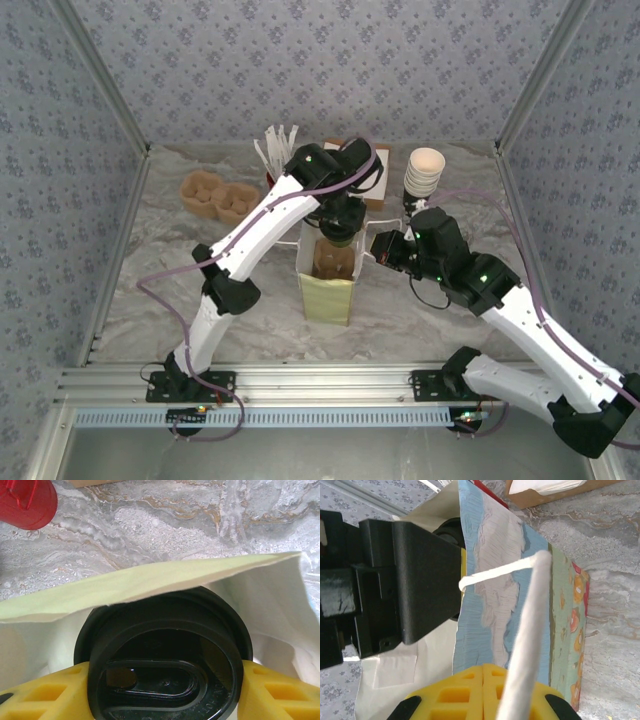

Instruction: Pack the takeout coffee

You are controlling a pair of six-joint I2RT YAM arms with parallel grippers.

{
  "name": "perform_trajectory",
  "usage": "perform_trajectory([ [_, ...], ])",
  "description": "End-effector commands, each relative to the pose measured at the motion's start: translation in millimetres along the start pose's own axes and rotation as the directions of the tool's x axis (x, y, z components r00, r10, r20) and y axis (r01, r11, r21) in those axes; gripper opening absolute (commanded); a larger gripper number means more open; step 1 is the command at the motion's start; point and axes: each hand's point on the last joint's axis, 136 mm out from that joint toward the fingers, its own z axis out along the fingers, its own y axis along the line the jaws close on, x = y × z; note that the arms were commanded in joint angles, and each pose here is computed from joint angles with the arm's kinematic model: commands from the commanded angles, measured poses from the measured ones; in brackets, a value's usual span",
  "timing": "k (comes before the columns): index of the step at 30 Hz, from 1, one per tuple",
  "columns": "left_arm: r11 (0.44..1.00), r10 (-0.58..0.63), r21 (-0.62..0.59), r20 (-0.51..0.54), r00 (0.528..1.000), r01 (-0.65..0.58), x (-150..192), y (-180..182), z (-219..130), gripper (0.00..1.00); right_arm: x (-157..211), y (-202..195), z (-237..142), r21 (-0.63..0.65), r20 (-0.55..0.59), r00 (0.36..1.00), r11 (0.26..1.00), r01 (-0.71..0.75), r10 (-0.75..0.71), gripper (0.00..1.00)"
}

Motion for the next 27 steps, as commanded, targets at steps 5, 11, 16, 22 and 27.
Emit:
perform_trajectory([
  [5, 0.996, -0.012, -0.090, -0.186, 0.983, -0.005, 35, 23, 12, 0.45, 4, -6, -1, 0.006, 0.006, 1.000, 1.000, -0.008, 0.008, 0.07],
  [11, 0.996, -0.021, -0.086, -0.215, 0.976, 0.003, 36, 24, 21, 0.45, 4, -7, -2, 0.008, 0.010, 1.000, 1.000, -0.003, 0.003, 0.07],
  [16, 0.997, -0.019, -0.076, -0.238, 0.971, 0.001, 39, 22, 26, 0.45, 5, -10, -2, 0.016, 0.008, 1.000, 1.000, 0.001, -0.001, 0.06],
  [22, 0.998, -0.016, -0.070, -0.248, 0.969, -0.001, 41, 20, 27, 0.45, 6, -11, -2, 0.020, 0.006, 1.000, 1.000, 0.000, 0.000, 0.06],
  [27, 0.999, -0.012, -0.051, -0.253, 0.967, 0.000, 41, 17, 26, 0.46, 7, -12, -1, 0.021, 0.004, 1.000, 1.000, -0.001, 0.001, 0.05],
])
